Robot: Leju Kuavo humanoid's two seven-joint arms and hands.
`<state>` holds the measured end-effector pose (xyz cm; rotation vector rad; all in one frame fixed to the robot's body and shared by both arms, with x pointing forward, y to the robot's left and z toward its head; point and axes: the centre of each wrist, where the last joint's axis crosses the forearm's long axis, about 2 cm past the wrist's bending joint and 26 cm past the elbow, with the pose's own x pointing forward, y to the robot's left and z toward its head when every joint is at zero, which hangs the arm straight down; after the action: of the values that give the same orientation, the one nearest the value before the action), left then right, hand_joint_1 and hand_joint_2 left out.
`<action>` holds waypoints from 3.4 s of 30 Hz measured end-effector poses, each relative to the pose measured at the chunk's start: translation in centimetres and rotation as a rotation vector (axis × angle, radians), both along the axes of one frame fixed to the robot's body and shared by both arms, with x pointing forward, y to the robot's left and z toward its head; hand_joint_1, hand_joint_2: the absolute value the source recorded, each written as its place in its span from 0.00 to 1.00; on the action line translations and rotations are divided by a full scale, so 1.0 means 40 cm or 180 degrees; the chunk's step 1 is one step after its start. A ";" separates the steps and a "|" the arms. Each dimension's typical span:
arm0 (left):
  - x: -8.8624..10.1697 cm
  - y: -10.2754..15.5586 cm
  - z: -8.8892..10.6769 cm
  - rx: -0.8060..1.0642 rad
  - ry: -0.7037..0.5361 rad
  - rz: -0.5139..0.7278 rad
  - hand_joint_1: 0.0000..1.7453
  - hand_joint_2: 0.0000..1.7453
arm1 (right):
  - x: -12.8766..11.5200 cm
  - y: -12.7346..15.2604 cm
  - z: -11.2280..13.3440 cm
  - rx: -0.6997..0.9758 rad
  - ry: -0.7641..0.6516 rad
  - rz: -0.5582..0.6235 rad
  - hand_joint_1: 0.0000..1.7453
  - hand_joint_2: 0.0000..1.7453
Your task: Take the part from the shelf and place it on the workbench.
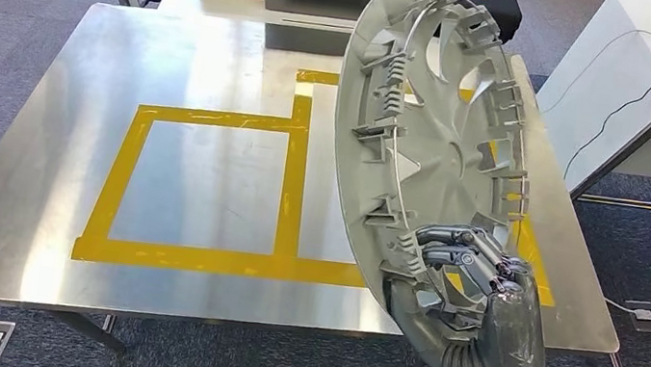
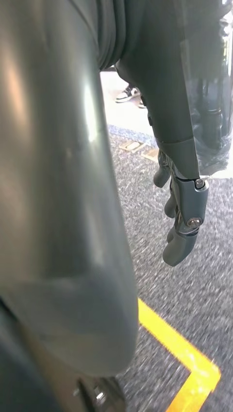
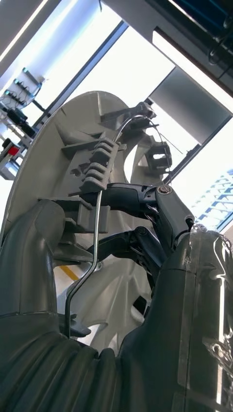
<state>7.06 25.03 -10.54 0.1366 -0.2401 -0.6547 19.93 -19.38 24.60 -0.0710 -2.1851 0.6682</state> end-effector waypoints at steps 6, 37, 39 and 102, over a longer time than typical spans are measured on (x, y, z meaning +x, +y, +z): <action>0.021 -0.005 0.004 0.0054 0.0039 -0.0111 0.00 1.00 | 0.067 -0.003 0.008 -0.0177 0.0261 0.0059 1.00 1.00; 0.097 -0.103 0.032 0.0068 -0.0034 -0.0689 0.00 1.00 | 0.509 0.078 -0.029 -0.2253 0.1316 -0.0730 1.00 1.00; 0.098 -0.106 0.033 0.0070 -0.0037 -0.0706 0.00 1.00 | 0.512 0.089 -0.056 -0.2437 0.1408 -0.0712 1.00 1.00; 0.005 -0.035 0.004 -0.0061 -0.0066 -0.0238 0.00 0.00 | 0.266 -0.105 0.176 0.0343 0.0052 -0.0073 0.00 0.00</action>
<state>7.27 23.62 -10.39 0.1166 -0.2724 -0.7252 30.59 -23.59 31.63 -0.0343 -2.1971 0.5353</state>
